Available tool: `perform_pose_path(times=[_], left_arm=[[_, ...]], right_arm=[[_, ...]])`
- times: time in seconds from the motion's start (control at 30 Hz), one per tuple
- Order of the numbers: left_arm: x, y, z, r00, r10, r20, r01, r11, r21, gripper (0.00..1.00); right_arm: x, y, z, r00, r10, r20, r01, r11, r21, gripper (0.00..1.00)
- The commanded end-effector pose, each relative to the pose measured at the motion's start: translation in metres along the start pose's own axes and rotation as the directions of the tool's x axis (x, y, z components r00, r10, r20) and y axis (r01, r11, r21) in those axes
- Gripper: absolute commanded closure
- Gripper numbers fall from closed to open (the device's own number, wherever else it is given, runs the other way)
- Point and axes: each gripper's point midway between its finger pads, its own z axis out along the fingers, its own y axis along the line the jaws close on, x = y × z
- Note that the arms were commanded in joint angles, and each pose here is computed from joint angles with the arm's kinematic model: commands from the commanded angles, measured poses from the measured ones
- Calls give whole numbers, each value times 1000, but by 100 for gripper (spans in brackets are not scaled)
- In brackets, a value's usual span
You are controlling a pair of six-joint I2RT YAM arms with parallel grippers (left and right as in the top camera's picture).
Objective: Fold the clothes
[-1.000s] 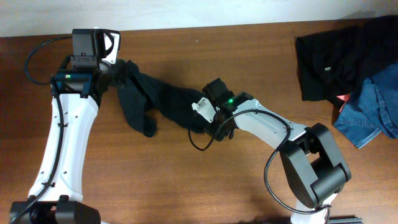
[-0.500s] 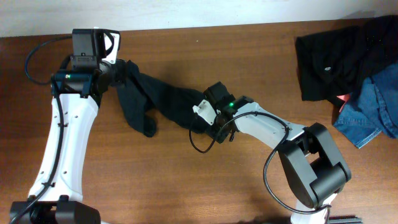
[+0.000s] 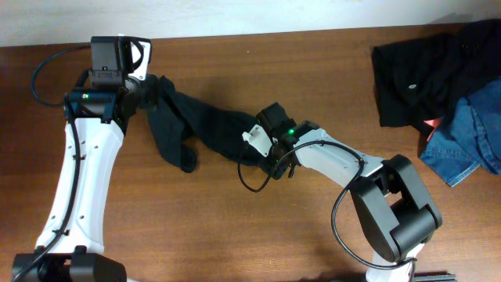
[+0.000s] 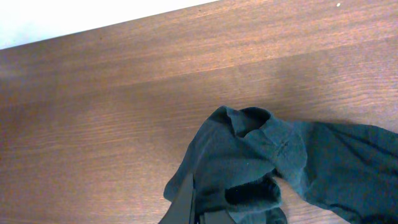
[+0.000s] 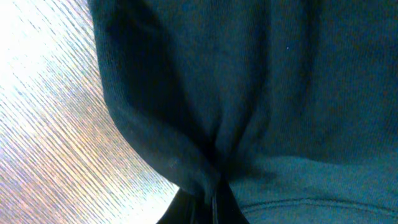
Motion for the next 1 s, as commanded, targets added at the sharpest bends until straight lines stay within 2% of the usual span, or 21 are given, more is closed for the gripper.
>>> perform_pose_path(times=[0.0,0.2,0.53,0.97], left_arm=[[-9,1,-10,999,-13,36,13,1000,5,100],[-9,1,-10,999,-13,36,13,1000,5,100],[-9,1,-10,999,-13,35,13,1000,5,99],[-9,1,-10,999,-13,35,13,1000,5,100]], right_arm=[[-12,-4,-9,1000,3,24,-4,1000,8,96],[-28,-7,-33,1000,2,30,-2,1000,10,96],[-36,-9,-40,999,1,47,-2,1000,16,96],[-55,-18,-76,998,12,61,-13,1000,25,96]])
